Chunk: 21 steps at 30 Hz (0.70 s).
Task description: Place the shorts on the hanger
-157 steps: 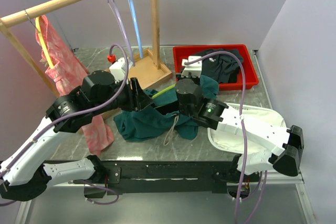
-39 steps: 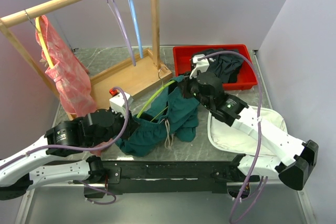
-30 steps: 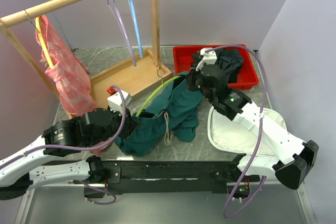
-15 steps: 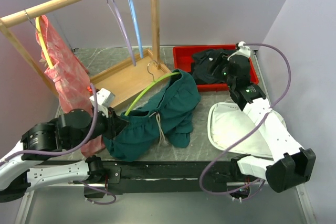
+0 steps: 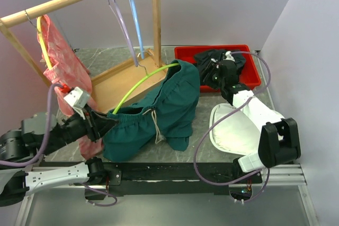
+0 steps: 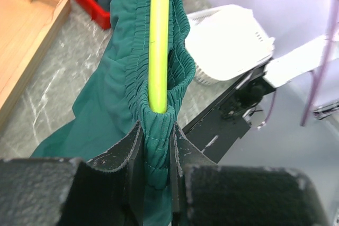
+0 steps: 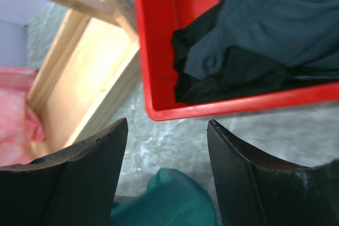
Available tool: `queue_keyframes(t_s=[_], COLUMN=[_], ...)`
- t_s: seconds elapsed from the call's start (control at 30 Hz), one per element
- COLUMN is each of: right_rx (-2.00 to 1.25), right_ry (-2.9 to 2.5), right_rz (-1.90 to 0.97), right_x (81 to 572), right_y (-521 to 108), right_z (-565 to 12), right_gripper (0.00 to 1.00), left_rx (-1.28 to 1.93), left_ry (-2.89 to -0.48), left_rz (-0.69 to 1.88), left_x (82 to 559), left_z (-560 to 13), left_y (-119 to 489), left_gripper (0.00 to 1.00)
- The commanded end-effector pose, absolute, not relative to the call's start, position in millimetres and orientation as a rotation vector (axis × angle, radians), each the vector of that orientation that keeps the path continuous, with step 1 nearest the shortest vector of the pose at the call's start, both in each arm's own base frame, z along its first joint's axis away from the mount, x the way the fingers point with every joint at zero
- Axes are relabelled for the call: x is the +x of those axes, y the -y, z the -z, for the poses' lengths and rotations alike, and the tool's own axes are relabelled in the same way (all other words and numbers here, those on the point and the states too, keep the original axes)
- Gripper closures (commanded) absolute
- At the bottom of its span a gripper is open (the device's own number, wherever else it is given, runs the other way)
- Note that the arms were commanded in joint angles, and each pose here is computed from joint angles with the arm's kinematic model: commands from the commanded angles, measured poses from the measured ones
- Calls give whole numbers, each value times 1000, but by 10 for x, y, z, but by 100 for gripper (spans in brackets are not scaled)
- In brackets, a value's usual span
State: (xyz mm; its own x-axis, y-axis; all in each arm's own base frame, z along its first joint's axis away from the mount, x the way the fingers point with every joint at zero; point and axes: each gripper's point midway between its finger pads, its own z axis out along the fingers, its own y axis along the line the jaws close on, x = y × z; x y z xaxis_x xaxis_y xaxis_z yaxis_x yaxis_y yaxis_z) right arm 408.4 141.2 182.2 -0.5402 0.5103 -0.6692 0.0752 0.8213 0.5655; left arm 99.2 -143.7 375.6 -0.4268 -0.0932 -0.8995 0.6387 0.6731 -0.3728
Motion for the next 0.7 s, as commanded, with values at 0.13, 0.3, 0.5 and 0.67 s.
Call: queue_keyframes(t_s=[0.13, 0.3, 0.5, 0.67], right_rx=[290, 97, -19, -82], right_ry=[-2052, -1998, -1901, -1845], right_rz=[-913, -1075, -1230, -1318], right_x=[4052, 3607, 3129, 2848], right_y=[-2021, -2622, -2939, -3133], right_z=[-1752, -1894, -2170, -2522], right_gripper=[35, 37, 38, 39], left_rx=[346, 310, 260, 227], left_ry=[-1588, -1589, -1523, -1485], left_rz=[1055, 1068, 1110, 1101], left_x=[893, 872, 793, 760], left_z=[-4537, -4526, -4584, -4635], left_y=[1275, 1175, 974, 838], left_gripper=[99, 99, 99, 99])
